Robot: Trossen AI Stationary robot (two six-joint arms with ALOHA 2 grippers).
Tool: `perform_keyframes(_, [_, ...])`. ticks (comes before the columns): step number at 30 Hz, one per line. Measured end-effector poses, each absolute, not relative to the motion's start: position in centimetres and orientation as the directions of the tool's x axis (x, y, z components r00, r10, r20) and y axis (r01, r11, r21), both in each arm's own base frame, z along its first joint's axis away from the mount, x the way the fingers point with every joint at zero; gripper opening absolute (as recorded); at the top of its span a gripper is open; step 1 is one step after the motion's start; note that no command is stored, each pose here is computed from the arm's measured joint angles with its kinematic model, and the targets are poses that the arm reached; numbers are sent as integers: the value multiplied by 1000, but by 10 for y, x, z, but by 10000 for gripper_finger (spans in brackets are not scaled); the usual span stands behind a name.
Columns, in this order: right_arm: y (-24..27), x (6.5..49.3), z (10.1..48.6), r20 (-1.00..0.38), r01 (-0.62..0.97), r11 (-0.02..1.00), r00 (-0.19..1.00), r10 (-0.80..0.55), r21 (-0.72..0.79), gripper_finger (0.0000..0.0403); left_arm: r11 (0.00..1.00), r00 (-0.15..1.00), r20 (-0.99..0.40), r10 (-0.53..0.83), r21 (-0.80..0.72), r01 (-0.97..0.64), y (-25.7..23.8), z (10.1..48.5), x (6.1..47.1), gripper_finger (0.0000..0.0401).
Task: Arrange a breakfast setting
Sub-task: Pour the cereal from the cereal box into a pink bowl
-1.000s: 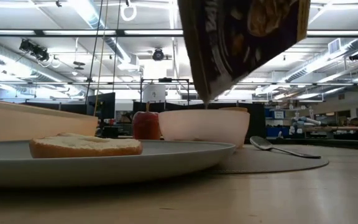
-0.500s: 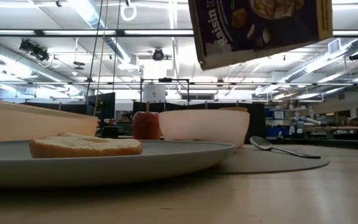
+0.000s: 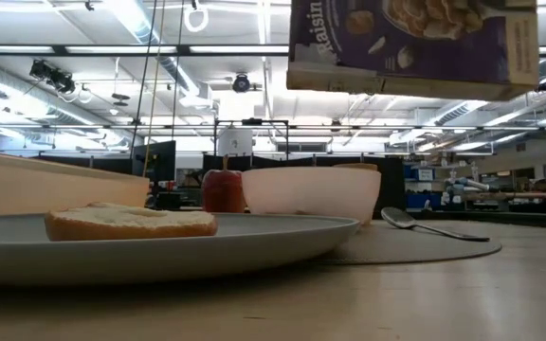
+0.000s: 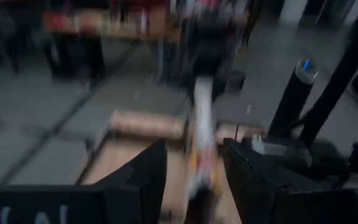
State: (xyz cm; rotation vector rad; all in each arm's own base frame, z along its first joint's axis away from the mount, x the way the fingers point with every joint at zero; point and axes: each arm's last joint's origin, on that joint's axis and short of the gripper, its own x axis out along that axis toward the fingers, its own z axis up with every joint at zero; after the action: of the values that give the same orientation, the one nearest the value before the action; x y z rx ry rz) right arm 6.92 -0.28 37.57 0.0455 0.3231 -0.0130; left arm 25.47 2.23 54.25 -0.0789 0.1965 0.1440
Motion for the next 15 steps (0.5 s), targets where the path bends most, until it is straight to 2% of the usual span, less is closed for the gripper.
perform_keyframes(2, [-2,61,367,-283,33,996,959,-7,88,166,978,951,-272,149,-103,-182,27,516,265,161])
perform_keyframes(5, [-1,48,361,-194,20,991,981,6,135,166,965,949,-265,171,-152,-216,35,482,270,152])
perform_keyframes(12, [2,14,373,96,-55,984,995,38,171,166,952,985,-38,166,-253,-170,37,428,250,145])
perform_keyframes(15, [2,10,385,228,-71,985,973,35,155,166,941,986,15,166,-300,-153,36,409,241,144])
